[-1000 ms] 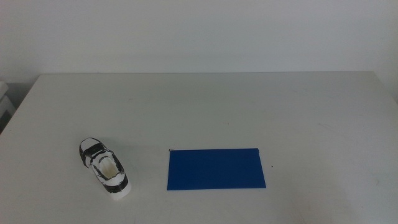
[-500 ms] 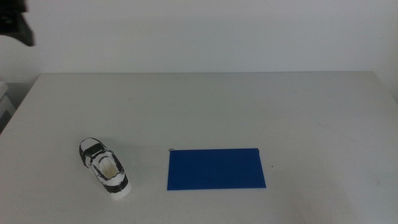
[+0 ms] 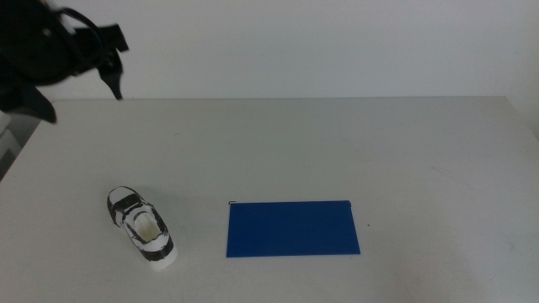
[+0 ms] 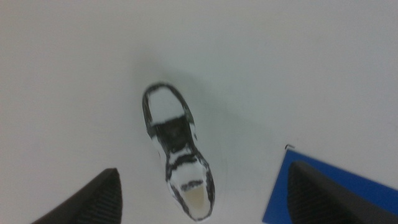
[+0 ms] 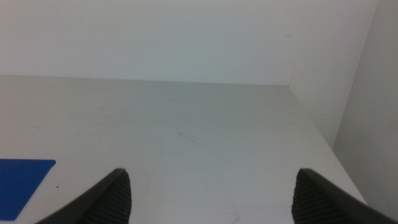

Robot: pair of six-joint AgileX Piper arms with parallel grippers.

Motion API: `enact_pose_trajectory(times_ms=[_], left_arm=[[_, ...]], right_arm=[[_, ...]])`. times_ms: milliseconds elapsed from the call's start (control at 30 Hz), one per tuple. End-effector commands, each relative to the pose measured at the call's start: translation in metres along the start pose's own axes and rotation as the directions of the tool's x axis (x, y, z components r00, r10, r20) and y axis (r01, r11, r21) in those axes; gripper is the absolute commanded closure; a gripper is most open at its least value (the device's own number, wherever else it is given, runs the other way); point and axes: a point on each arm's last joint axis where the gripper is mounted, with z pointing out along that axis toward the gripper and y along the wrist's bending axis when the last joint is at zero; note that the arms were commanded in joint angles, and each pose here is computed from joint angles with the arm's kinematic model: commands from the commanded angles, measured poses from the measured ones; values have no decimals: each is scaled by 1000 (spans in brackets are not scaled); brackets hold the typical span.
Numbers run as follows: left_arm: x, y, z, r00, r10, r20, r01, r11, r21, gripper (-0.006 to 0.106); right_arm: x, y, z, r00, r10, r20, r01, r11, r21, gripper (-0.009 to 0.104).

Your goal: Use one arm to grab the shoe from the table and place it on the mat.

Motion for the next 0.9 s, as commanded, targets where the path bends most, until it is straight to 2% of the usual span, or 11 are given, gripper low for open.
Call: enact_pose_trajectory(times_ms=[0,333,533,867], left_arm=[[7,1,-6,997,-67,-46,67,998,-12,10],[30,6,57,965,-244,-91,244,970,-15,9],[45,8,88,950,-286,-128,289,957,9,9],[53,-3,131,941,-263,-213,256,965,-60,9]], right_arm=[[-11,-1,-3,994,-22,107,20,1000,13,29],[-11,-1,-3,994,-22,107,20,1000,13,29],[-11,-1,-3,994,-22,107,20,1000,13,29],[-11,-1,-3,994,-22,107,20,1000,13,29]])
